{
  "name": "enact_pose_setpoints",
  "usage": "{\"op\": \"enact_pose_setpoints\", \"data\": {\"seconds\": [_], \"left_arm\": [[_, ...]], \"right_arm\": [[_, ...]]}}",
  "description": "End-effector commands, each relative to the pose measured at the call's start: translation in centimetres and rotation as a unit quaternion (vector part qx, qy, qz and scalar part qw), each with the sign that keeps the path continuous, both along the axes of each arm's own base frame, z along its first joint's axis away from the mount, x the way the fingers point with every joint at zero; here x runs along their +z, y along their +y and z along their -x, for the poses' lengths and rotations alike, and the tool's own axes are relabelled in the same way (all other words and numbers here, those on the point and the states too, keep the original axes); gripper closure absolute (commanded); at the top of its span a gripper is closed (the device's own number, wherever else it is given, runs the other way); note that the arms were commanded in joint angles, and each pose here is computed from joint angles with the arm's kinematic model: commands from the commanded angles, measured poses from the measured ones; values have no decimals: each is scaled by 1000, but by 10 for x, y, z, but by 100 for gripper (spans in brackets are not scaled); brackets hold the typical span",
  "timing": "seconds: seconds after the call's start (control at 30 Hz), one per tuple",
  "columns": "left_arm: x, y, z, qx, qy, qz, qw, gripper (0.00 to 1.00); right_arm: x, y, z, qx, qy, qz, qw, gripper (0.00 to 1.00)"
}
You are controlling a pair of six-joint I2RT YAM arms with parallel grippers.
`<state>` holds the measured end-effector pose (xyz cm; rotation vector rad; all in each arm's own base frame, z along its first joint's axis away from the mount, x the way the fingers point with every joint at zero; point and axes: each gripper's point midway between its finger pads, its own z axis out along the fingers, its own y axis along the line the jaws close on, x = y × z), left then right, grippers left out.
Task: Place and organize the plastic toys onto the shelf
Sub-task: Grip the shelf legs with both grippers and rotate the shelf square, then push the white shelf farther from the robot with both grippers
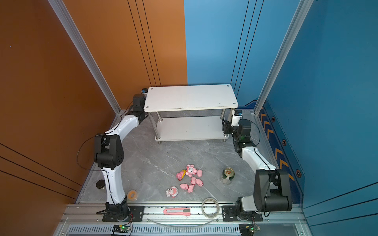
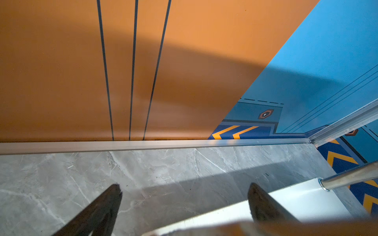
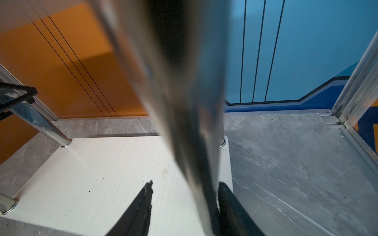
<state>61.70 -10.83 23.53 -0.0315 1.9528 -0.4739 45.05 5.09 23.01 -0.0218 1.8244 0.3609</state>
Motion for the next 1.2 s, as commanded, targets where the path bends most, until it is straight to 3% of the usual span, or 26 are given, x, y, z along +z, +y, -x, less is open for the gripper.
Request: {"op": "enact_pose_setpoints", "data": {"seconds": [0.0,0.33,0.47,0.57,0.8,0.97,1.17], "left_arm": [[23,12,27,-5,5,26,1000,2],[1,28,110,5,60,57,997,2],[-10,55,138,62,95,13,993,2],[-22,78,153,102,135,-37,985,2],[-23,89,154,128,148,-45,980,2],[-3,104,152,120,138,1,983,0],[14,136,181,179,125,-4,976,1]], "right_arm": [[24,28,3,40,-24,-46,998,52],[27,33,7,14,-18,-54,998,52],[28,33,13,6,-21,-52,998,51],[30,33,15,6,-21,-51,998,56],[34,27,15,-9,-25,-49,998,62],[37,20,10,-16,-22,-44,999,63],[36,13,6,-28,-24,-49,998,64]]}}
